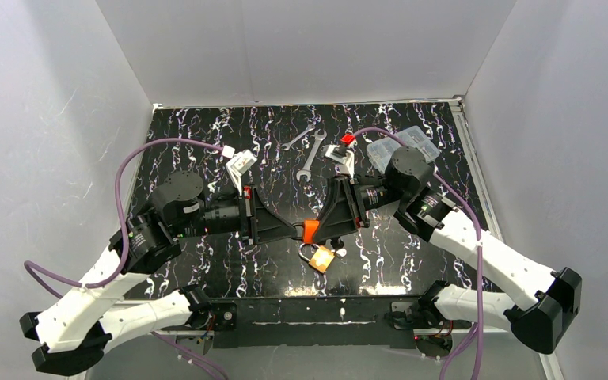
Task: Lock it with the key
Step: Lock the lock.
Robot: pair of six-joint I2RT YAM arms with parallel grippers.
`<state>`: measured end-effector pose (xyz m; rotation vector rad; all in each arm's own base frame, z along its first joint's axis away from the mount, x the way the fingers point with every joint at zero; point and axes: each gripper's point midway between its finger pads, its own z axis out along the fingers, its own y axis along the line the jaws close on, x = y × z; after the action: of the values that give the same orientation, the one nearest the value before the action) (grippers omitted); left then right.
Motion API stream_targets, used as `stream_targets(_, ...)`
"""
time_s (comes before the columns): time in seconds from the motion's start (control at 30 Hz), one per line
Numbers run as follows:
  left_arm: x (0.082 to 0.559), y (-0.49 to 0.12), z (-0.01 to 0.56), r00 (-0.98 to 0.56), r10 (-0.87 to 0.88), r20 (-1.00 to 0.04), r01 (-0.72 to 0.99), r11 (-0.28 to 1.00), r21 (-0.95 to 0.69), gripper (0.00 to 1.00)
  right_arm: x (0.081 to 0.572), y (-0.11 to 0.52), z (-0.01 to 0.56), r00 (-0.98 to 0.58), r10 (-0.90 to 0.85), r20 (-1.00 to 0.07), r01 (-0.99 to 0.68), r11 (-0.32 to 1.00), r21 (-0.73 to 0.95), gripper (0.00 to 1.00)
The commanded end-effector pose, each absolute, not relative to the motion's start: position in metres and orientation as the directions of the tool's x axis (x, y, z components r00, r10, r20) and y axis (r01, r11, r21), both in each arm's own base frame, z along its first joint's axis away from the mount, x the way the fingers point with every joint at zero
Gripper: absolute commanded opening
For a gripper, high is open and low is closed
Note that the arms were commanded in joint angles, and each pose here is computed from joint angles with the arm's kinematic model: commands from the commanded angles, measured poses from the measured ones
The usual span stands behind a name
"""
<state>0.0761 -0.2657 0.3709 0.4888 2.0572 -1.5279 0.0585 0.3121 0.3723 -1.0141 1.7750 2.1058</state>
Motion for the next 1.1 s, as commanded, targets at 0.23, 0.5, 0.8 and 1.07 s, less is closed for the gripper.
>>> stream_targets(0.23,0.109,-0.243,0.342,-0.763,-0.082,-0.642,0.496,0.563,-0.662,0.0,0.092,0.322,0.407,-0.718,0.01,-0.696,-0.684,-0.195,0.703,0.26)
stream_targets(0.5,0.104,-0.233,0.374,-0.716,-0.072,-0.694,0.569,0.516,-0.64,0.0,0.085,0.296,0.404,-0.721,0.066,-0.69,-0.683,-0.238,0.69,0.49)
stream_targets(0.8,0.098,-0.242,0.393,-0.724,-0.096,-0.683,0.587,0.435,-0.683,0.0,0.079,0.292,0.402,-0.723,0.059,-0.689,-0.677,-0.258,0.689,0.48)
stream_targets(1.07,0.098,-0.243,0.411,-0.733,-0.154,-0.662,0.575,0.379,-0.725,0.0,0.076,0.289,0.4,-0.715,0.065,-0.696,-0.685,-0.263,0.679,0.49)
